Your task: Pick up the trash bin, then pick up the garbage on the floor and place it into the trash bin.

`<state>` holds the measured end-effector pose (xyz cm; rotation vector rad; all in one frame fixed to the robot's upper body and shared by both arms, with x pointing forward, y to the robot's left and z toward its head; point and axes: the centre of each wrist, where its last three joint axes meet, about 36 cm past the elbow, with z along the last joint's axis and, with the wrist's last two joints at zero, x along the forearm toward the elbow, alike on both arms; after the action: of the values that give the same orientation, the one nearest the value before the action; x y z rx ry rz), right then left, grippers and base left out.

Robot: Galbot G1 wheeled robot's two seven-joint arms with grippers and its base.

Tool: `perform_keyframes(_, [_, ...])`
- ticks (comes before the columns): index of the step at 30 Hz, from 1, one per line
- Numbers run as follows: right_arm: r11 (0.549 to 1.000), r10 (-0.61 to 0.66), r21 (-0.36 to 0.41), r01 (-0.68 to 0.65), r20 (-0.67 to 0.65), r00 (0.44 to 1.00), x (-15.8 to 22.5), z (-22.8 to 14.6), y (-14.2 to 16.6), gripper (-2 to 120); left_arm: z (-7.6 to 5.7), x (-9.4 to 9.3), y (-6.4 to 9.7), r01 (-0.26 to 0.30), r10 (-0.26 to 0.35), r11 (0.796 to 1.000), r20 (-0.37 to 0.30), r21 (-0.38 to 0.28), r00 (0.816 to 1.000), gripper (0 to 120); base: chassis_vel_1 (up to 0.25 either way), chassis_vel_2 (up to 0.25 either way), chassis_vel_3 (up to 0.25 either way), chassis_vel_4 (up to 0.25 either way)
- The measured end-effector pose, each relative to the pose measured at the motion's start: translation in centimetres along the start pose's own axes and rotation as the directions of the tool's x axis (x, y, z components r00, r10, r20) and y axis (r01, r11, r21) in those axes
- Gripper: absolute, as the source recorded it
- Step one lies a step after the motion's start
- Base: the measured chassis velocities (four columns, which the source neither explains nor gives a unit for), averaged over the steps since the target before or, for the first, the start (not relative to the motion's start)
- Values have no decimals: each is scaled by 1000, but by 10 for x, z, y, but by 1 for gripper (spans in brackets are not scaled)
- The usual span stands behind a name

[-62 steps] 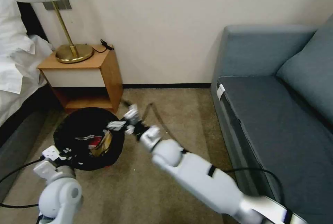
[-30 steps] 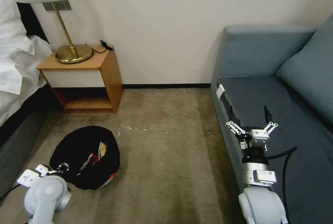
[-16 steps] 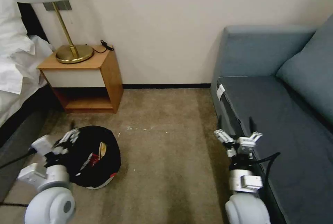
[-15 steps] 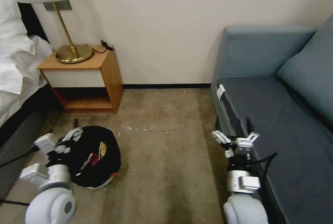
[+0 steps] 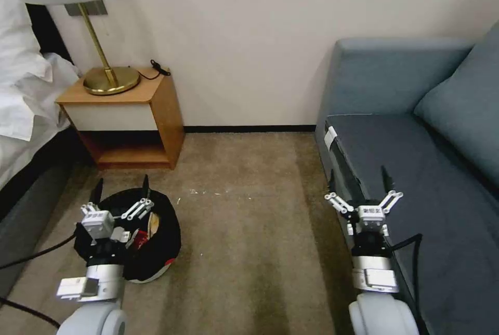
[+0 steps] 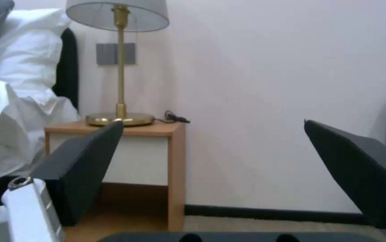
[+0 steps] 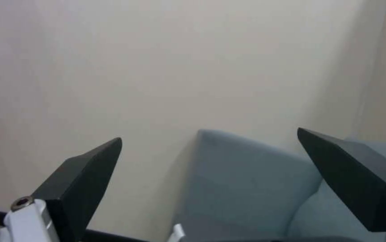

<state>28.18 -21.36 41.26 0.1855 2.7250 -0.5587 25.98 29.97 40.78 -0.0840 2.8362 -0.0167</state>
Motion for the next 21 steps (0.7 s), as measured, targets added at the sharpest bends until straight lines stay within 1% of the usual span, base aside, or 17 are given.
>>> perform_keyframes(4, [1000,3,0,-3,-12,1000,-1,0,-6,100,-1,0,0,-7,7,1000,0,8,1000,100,0,0,0,0])
perform_keyframes(21, [1000,3,-6,-3,-14,1000,-1,0,-6,100,-1,0,1,-2,2,1000,-6,14,1000,100,0,0,0,0])
